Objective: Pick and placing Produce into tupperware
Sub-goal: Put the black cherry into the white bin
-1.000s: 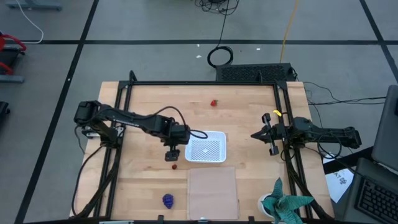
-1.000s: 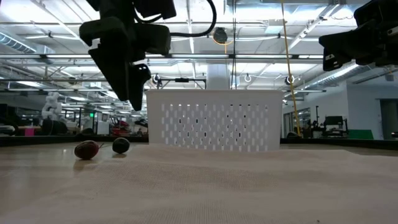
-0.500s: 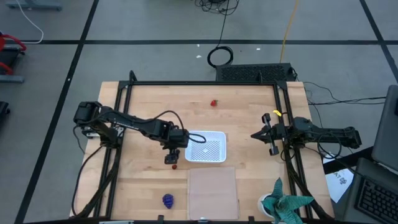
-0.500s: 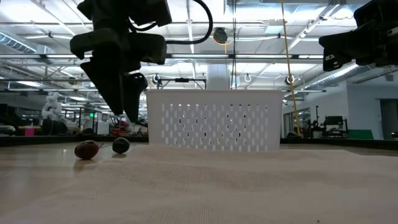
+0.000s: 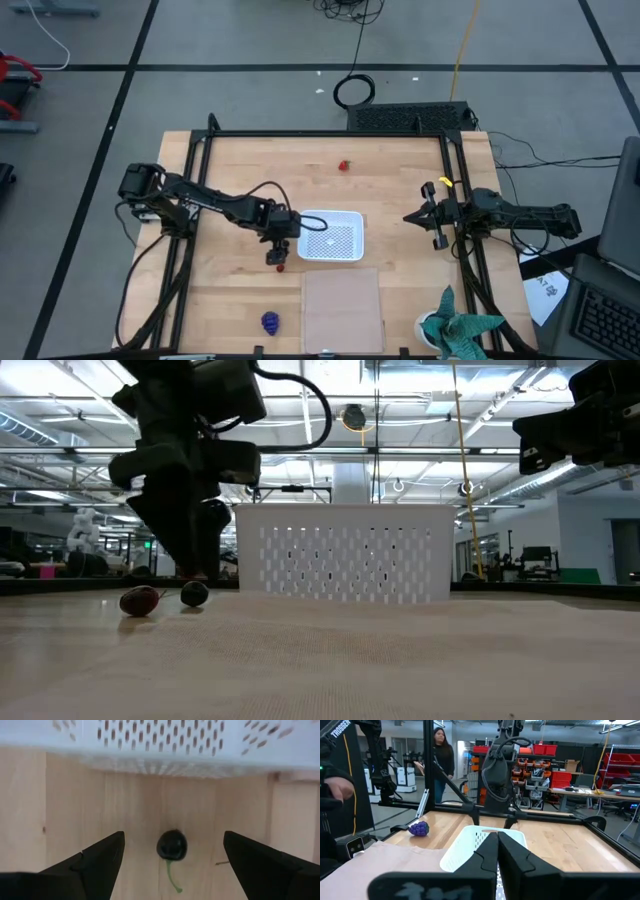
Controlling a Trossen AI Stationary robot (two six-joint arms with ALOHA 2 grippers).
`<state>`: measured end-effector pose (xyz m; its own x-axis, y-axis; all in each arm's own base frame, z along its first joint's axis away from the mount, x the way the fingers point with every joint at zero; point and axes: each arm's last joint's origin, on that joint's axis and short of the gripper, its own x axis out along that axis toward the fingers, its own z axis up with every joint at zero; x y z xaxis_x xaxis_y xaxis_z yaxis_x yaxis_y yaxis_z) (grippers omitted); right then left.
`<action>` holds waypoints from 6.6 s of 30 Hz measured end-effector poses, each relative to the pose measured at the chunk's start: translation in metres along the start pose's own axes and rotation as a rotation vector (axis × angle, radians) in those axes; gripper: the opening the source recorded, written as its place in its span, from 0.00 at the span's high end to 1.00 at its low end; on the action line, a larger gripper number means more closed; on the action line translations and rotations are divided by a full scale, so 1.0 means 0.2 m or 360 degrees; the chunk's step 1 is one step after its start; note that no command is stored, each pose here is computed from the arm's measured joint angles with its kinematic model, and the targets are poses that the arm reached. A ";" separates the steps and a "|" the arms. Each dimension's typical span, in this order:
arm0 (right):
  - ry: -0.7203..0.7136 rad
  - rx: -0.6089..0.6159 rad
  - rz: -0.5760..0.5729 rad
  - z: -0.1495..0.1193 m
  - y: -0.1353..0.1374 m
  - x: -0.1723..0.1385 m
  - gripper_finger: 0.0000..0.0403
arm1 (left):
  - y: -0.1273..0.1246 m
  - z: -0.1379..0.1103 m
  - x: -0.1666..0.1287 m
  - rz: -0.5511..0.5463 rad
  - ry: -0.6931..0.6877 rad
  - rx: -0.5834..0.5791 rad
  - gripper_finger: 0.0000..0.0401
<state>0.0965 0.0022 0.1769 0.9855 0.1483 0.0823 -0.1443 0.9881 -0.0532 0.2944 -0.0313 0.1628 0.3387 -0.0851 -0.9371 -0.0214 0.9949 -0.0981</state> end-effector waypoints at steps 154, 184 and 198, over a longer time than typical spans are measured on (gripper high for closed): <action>0.0065 0.0042 0.0002 -0.02 0.00 0.01 1.00 | 0.16 0.55 -0.55 0.0149 -0.0022 0.0264 0.78; 0.0071 0.0061 0.0002 -0.02 0.00 0.01 1.00 | -0.06 0.77 -0.16 0.0021 0.0036 0.0213 0.78; 0.0083 0.0070 0.0002 -0.02 0.00 0.02 1.00 | -0.04 0.76 0.01 0.0123 0.0141 0.0208 0.78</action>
<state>0.1001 0.0021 0.1727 0.9884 0.1486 0.0305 -0.1484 0.9889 -0.0096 0.4382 -0.0311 0.2121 0.2563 -0.0068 -0.9666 0.0805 0.9967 0.0143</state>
